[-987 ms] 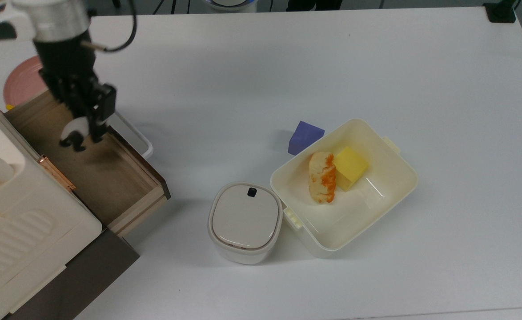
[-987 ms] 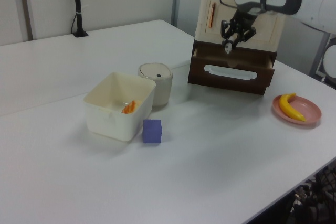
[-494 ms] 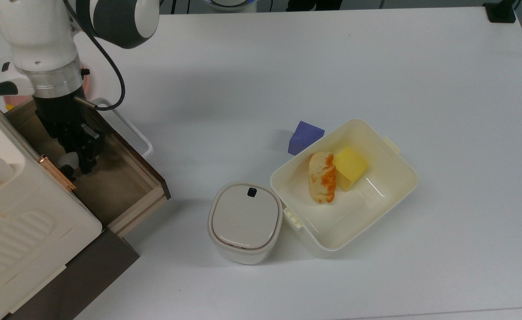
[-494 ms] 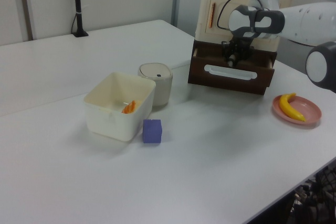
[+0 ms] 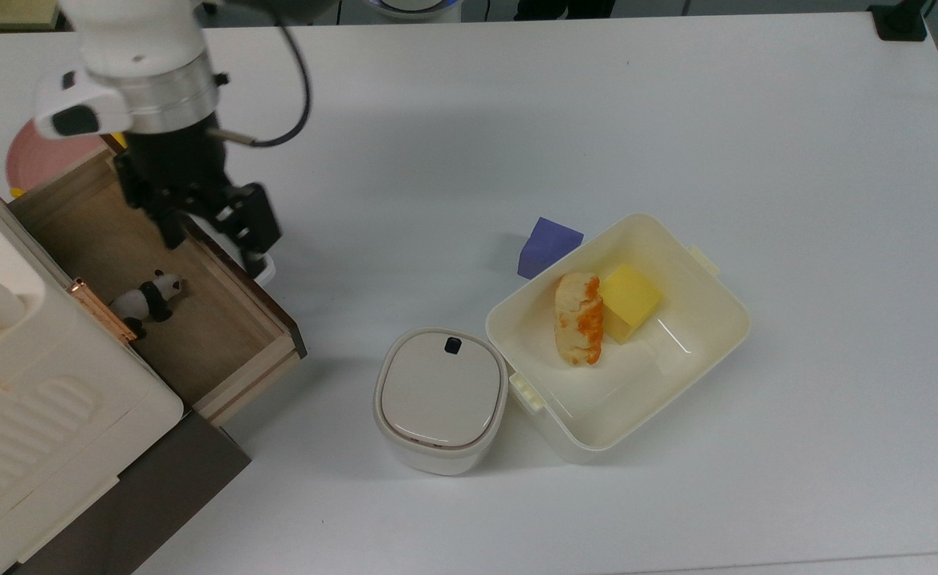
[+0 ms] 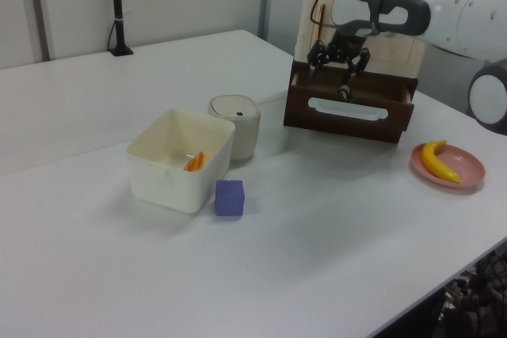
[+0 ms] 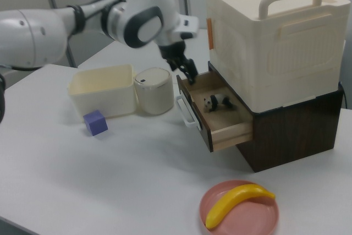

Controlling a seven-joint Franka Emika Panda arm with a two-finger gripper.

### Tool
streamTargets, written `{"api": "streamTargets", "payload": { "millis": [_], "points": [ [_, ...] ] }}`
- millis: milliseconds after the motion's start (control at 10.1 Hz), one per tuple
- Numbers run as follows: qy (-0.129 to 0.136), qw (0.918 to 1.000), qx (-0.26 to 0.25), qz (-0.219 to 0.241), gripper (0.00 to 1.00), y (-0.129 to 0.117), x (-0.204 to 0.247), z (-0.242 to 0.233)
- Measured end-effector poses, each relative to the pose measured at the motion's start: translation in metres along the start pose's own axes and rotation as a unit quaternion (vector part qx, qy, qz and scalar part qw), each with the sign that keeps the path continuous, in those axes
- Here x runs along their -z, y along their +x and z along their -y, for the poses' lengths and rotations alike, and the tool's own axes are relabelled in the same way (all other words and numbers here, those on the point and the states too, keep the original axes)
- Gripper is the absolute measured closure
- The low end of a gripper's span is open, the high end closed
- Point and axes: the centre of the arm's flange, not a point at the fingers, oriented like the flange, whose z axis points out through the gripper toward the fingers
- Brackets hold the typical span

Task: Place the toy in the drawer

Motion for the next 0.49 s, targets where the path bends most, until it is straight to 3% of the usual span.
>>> {"api": "streamTargets", "payload": {
  "millis": [296,395,494],
  "points": [
    [0.011,0.9927,0.064,0.102,0.00,-0.053,0.037,0.077],
    [-0.004,0.9842,0.108,0.141,0.00,-0.079,0.049,0.107],
    [-0.036,0.9724,0.158,0.168,0.00,-0.104,0.056,0.129]
  ]
}}
